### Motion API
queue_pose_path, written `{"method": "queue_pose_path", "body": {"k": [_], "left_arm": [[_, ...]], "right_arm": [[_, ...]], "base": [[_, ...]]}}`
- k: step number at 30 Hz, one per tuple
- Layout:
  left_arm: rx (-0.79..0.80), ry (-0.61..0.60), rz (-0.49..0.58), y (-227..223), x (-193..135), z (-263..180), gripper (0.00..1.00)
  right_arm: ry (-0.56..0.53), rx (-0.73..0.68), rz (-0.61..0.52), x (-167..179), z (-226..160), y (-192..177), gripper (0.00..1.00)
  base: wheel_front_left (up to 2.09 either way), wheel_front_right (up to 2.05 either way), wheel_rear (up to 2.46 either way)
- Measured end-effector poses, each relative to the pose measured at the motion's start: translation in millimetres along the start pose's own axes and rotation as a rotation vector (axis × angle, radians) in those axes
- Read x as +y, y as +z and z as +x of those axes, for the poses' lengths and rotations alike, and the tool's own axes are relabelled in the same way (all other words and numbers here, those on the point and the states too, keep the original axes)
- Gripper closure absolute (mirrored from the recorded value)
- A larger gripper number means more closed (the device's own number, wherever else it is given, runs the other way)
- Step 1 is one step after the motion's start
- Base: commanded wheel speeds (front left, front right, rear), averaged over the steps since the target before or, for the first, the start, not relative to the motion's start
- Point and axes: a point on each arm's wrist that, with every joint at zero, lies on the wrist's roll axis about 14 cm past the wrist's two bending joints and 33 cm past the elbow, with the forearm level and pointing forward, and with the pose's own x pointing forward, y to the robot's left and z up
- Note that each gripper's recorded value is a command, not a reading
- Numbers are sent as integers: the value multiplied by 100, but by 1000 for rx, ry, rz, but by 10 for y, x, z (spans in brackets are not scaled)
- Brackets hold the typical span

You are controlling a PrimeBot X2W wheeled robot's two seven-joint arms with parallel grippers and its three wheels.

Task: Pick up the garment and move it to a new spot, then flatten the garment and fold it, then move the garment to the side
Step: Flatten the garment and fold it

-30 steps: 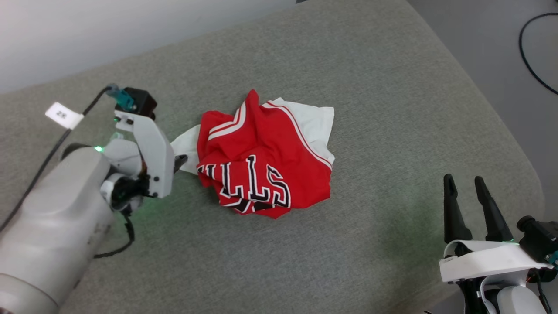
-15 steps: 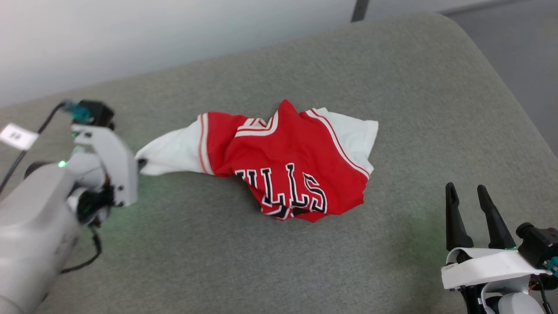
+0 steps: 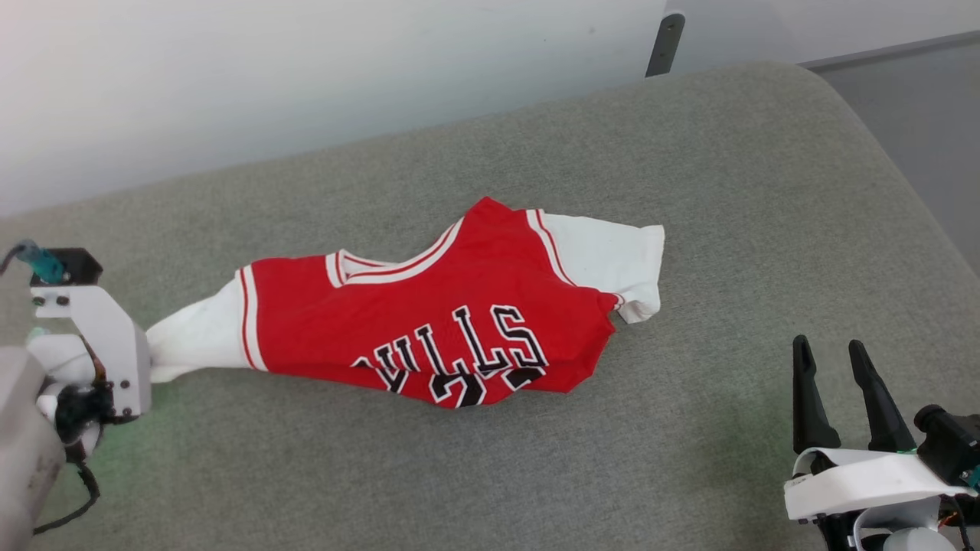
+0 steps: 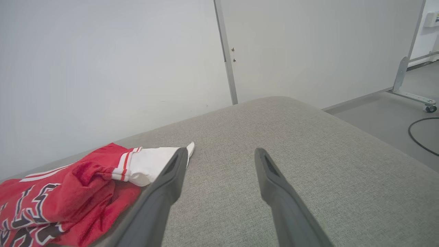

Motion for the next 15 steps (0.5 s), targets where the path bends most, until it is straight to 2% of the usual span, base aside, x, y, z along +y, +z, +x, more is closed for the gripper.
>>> {"method": "queue_pose_path", "body": {"k": [4, 5, 6, 7, 8, 15], "left_arm": [[-10, -4, -13, -27, -50, 20, 100], [-28, -17, -34, -13, -88, 20, 88], [-54, -31, -56, 17, -127, 14, 60], [-82, -42, -70, 48, -159, 2, 16], [-110, -48, -73, 73, -175, -13, 0], [-335, -108, -103, 15, -295, -140, 0]], "right_arm": [[-3, -4, -10, -18, -14, 19, 0], [-1, -6, -14, -14, -17, 26, 0], [3, -8, -18, -6, -19, 32, 0], [8, -9, -24, 9, -22, 36, 0], [16, -8, -32, 29, -25, 36, 0], [117, 27, -90, 291, 22, -78, 0]], "base": [[0, 0, 0], [0, 0, 0], [0, 0, 0], [0, 0, 0], [0, 0, 0], [0, 0, 0]]}}
